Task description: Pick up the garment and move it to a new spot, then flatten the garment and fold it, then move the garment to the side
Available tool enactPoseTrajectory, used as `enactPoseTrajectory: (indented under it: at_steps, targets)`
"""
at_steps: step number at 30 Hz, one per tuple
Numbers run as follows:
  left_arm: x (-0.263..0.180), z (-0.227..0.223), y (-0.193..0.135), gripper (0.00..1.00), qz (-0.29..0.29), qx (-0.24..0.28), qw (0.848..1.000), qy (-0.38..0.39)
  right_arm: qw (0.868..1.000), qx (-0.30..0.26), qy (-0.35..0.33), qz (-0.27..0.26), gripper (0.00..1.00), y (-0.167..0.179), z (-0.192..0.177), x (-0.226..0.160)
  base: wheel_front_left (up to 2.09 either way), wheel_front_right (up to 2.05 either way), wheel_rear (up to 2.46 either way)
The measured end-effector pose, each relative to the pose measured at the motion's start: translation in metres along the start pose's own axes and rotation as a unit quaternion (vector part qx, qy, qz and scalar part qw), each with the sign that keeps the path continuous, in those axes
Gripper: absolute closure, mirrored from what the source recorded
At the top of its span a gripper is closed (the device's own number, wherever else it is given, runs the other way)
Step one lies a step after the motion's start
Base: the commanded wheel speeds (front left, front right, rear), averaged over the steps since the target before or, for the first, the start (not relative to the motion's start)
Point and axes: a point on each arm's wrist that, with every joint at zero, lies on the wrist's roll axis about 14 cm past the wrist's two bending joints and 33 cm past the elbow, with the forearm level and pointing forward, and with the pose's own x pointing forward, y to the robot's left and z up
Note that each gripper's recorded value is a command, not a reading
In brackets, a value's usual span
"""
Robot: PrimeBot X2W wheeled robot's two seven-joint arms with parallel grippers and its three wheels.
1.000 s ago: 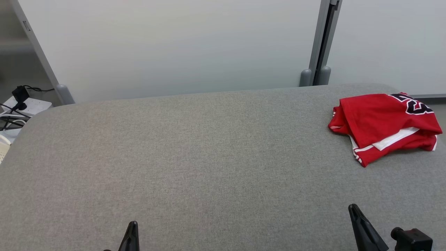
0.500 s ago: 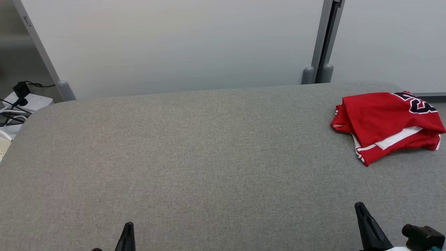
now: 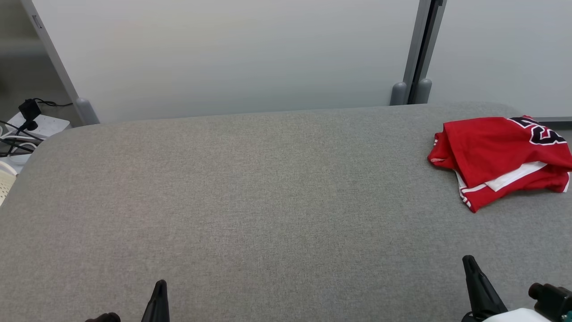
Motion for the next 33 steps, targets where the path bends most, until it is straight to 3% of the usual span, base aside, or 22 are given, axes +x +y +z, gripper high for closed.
enactPoseTrajectory:
  at_steps: [17,33]
  targets:
    - [0.01,0.004,0.005,1.0,0.007,-0.095,0.995,0.012,0.996,0.091,0.002,-0.02,1.0,-0.007,0.003,0.009,0.0,0.0,0.0]
    - [0.018,0.008,0.009,1.0,0.012,-0.19,0.982,0.019,0.983,0.181,-0.001,-0.035,1.0,-0.013,0.007,0.018,0.0,0.0,0.0]
